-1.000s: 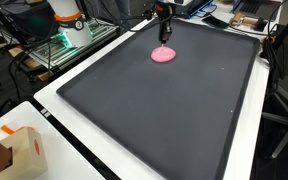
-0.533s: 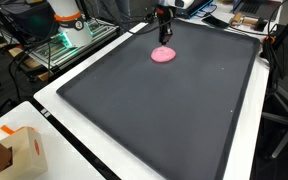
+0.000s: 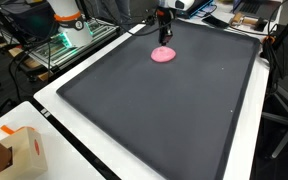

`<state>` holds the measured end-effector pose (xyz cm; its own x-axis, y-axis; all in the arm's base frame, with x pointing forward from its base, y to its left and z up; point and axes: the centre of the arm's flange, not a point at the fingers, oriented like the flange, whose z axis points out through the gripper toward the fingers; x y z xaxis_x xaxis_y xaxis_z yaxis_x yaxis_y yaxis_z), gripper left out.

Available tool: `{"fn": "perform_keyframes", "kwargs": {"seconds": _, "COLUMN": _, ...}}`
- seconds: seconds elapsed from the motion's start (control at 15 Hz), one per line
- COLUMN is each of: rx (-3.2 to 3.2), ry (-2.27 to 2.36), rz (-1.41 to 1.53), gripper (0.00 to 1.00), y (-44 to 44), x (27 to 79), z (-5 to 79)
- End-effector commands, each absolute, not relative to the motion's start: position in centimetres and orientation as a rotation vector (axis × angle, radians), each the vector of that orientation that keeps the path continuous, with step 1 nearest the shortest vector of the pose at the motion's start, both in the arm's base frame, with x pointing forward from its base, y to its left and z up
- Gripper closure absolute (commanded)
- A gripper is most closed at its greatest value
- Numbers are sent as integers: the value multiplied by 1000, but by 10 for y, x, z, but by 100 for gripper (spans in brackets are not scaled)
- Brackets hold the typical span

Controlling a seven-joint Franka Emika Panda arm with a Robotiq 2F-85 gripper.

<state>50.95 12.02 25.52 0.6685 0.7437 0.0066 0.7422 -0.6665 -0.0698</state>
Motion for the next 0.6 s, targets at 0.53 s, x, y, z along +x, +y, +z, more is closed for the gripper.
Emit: {"fn": "perform_keyframes", "kwargs": {"seconds": 0.53, "rx": -2774, "ry": -1230, "rz": 117, "gripper": 97, "y": 127, "x": 508, "z": 251}}
